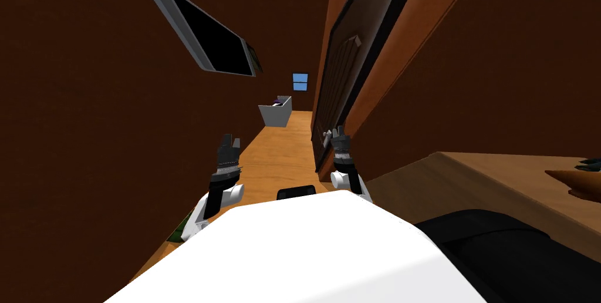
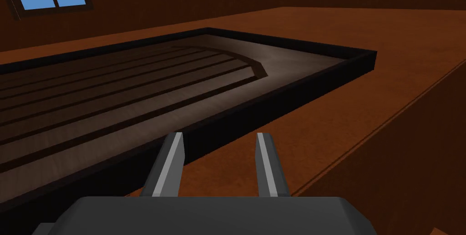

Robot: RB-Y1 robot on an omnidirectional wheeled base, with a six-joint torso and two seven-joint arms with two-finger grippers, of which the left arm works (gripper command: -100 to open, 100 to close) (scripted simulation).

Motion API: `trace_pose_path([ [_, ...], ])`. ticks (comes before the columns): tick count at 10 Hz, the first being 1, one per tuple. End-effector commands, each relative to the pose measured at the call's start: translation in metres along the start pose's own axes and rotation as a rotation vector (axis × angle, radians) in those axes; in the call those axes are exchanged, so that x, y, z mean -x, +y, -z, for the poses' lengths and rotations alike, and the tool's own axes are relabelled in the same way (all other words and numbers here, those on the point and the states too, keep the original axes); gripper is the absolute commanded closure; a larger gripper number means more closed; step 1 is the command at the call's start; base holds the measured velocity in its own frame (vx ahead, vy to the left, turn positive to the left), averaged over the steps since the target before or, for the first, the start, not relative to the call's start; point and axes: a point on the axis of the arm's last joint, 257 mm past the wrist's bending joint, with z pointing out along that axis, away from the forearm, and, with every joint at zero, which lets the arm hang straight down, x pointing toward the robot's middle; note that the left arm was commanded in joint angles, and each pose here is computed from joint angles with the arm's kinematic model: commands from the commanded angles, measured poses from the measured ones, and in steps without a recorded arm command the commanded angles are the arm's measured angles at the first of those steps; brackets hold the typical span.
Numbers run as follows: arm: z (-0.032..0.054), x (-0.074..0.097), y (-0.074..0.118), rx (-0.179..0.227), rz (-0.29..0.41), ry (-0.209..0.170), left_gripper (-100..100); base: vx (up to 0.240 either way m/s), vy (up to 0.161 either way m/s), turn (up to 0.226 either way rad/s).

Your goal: Push the door open

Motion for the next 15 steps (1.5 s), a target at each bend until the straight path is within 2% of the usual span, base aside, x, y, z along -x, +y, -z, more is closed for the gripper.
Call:
trace_pose_path([
  [1,0.0009,0.001,0.009,0.013,-0.028,0.005,-100,0.216,0.179,0.088],
  [11,0.0095,0.016,0.057,0.090,-0.178,0.028,-100,0.223,0.079,0.085],
  [15,0.0136,0.024,0.077,0.122,-0.240,0.035,-100,0.191,0.009,0.080],
])
